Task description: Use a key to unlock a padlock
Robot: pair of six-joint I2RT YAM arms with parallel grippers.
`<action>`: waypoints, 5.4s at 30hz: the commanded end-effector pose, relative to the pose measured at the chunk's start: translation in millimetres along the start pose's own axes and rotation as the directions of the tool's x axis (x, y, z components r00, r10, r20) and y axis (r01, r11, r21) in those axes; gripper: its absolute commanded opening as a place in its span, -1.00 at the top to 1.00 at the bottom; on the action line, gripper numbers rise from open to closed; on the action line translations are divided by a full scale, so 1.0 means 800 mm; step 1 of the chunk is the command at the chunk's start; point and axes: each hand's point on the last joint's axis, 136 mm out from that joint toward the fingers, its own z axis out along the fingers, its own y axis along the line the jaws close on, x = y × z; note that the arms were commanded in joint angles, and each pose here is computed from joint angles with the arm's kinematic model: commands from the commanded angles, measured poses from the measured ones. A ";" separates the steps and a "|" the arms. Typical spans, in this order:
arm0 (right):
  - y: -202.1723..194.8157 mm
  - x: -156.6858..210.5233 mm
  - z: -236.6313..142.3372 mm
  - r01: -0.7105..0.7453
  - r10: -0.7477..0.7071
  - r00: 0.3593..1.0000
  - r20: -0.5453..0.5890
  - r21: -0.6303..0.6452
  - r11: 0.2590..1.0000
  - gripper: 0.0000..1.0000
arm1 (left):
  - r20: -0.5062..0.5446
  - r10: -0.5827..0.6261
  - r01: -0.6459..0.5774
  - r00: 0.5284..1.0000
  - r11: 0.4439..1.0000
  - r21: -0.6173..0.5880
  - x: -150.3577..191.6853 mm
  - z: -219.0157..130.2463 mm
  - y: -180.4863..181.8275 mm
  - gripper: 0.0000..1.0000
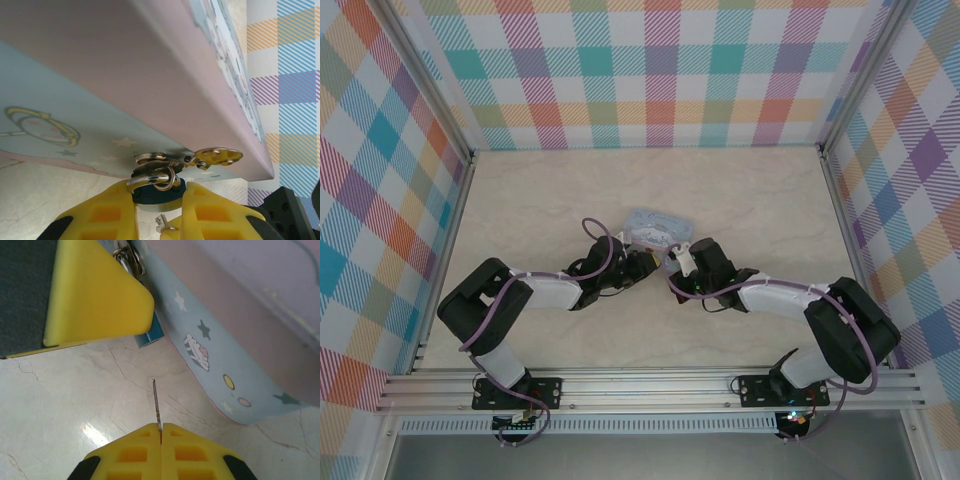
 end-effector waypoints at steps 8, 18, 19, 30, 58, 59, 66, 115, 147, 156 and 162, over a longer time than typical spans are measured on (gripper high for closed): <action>0.006 -0.037 0.003 0.045 -0.044 0.997 0.057 -0.001 0.999 0.92 | 0.003 -0.003 0.003 1.000 0.999 0.033 0.000 0.005 -0.016 0.88; 0.000 -0.026 0.008 0.046 -0.047 0.999 0.021 0.018 0.999 0.92 | 0.006 -0.004 0.003 1.000 0.999 0.034 0.000 0.004 -0.016 0.89; 0.001 -0.025 0.008 0.046 -0.046 0.999 0.021 0.014 0.999 0.92 | 0.005 -0.003 0.003 1.000 0.999 0.034 0.000 0.004 -0.017 0.89; 0.011 -0.044 0.004 0.074 -0.073 0.994 0.076 -0.020 0.997 0.91 | 0.003 -0.005 0.005 1.000 1.000 0.030 0.001 0.003 -0.014 0.90; 0.024 -0.092 -0.008 0.170 -0.153 0.948 0.279 -0.036 0.985 0.91 | -0.026 -0.029 0.031 0.999 0.998 0.052 0.006 -0.002 -0.025 0.92; 0.026 -0.091 -0.007 0.166 -0.147 0.950 0.275 -0.047 0.985 0.91 | -0.023 -0.032 0.033 0.999 0.998 0.053 0.005 -0.002 -0.025 0.93; 0.020 -0.083 -0.011 0.154 -0.138 0.944 0.299 -0.030 0.988 0.92 | -0.017 -0.047 0.048 0.999 0.997 0.054 0.004 -0.003 -0.025 0.94; 0.008 -0.090 -0.074 -0.106 0.208 0.830 0.517 -0.220 0.970 0.94 | 0.141 -0.371 0.339 0.918 0.917 0.209 -0.047 -0.025 -0.059 1.00; -0.007 -0.118 -0.048 -0.215 0.346 0.754 0.558 -0.289 0.933 0.94 | 0.126 -0.425 0.386 0.896 0.888 0.250 -0.050 -0.025 -0.068 1.00; -0.004 -0.116 -0.044 -0.223 0.372 0.750 0.547 -0.319 0.921 0.94 | 0.125 -0.436 0.396 0.891 0.882 0.255 -0.050 -0.024 -0.068 1.00; -0.002 -0.116 -0.043 -0.221 0.375 0.753 0.542 -0.328 0.919 0.94 | 0.123 -0.438 0.398 0.891 0.881 0.257 -0.050 -0.023 -0.068 1.00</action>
